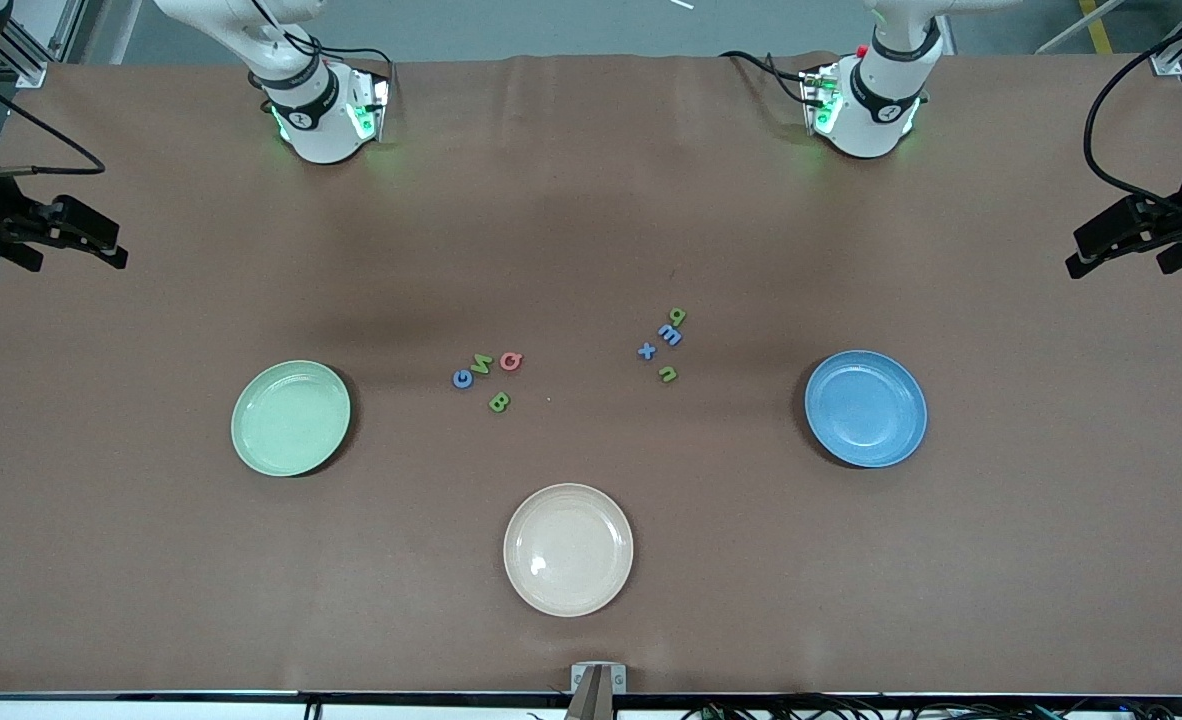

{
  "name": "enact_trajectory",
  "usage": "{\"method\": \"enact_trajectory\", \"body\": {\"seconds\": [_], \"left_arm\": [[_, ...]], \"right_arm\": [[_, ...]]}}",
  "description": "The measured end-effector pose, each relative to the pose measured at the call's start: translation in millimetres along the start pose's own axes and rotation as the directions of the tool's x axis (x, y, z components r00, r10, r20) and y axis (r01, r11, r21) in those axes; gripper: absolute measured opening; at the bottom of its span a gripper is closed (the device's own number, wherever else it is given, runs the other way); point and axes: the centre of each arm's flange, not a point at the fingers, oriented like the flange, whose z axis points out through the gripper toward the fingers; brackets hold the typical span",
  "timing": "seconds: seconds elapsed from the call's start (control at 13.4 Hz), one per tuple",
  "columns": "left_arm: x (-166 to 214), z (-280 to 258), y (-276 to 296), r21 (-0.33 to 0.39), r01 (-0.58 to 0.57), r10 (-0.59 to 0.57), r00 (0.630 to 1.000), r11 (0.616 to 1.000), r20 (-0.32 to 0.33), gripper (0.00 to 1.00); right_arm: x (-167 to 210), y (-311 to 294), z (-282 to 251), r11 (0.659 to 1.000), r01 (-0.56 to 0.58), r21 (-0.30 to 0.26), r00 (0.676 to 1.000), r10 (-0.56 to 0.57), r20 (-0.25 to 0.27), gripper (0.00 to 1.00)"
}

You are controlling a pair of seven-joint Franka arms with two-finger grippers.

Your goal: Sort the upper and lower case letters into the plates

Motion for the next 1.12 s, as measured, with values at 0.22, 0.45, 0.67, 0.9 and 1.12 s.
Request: {"method": "enact_trajectory", "body": {"seconds": [0.22,0.45,0.67,0.9,1.12], "left_arm": [[0.0,0.0,0.0,0.000,-0.001,0.001,1.000,1.000,0.000,1.00],[0.0,0.0,0.0,0.000,-0.001,0.001,1.000,1.000,0.000,1.00],[-0.2,0.6,3.3,0.000,-0.006,0.006,1.000,1.000,0.001,1.00],[1.3,12.7,25.9,-0.010,-0.006,0.006,1.000,1.000,0.027,1.00],[4.1,56.2,97.3,-0.004,0.041,-0.040,0.994,0.999,0.106,1.00]], "right_arm": [[-0.1,0.0,0.2,1.000,0.000,0.000,1.000,0.000,0.001,1.00],[-0.2,0.2,0.3,1.000,0.000,0.000,1.000,0.000,0.002,1.00],[-0.5,0.4,0.6,1.000,-0.001,0.000,1.000,0.001,0.005,1.00],[-0.2,1.1,-3.7,1.000,-0.002,0.000,1.000,0.002,-0.005,1.00],[0.0,1.0,-12.3,1.000,-0.002,-0.001,1.000,0.002,-0.020,1.00]]}}
